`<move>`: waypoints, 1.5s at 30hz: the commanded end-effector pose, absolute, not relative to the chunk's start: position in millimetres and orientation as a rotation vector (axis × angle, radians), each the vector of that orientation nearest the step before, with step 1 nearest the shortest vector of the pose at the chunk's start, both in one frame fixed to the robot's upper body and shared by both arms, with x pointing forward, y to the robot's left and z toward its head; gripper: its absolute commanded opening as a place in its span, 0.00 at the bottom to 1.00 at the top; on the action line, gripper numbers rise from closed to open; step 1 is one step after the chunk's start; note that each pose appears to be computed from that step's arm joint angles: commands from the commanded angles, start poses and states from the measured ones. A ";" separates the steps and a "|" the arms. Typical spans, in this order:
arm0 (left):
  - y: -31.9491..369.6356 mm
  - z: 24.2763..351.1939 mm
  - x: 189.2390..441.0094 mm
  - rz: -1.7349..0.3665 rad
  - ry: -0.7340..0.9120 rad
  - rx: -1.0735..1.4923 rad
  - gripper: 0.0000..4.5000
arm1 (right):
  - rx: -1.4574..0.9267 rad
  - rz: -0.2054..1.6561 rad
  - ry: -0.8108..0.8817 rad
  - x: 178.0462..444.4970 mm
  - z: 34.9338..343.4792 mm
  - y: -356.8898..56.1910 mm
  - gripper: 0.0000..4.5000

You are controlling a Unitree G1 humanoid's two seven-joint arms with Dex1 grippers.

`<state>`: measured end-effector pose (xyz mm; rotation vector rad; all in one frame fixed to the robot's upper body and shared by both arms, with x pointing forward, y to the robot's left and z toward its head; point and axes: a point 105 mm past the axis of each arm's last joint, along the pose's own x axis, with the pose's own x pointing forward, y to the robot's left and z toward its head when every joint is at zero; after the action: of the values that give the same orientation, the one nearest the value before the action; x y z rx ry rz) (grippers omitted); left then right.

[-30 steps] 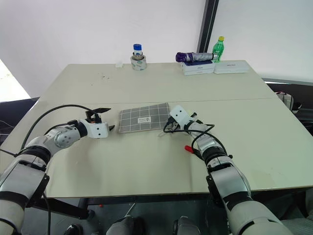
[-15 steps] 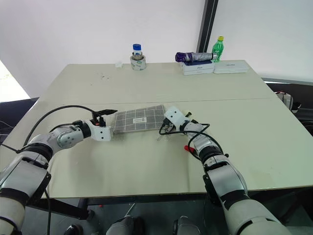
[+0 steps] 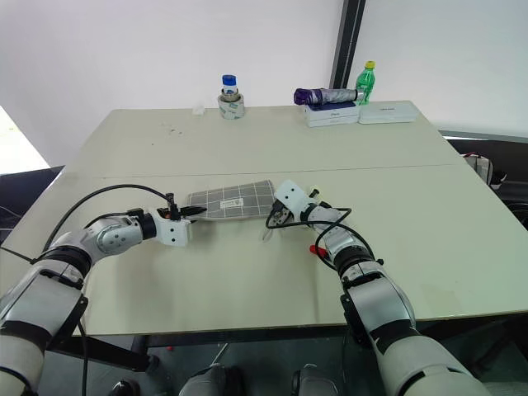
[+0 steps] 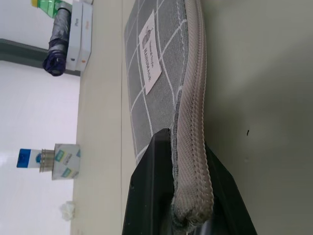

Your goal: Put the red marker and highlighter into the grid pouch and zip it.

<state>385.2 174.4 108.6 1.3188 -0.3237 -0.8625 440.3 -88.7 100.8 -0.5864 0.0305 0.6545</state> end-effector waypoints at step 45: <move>179.3 139.0 358.1 -0.548 -0.366 0.836 0.00 | 0.105 0.695 0.100 385.7 127.4 -78.1 0.01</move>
<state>357.1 174.7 120.6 0.8346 -0.3083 -0.5923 389.4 -72.7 113.4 0.1277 0.1644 0.6758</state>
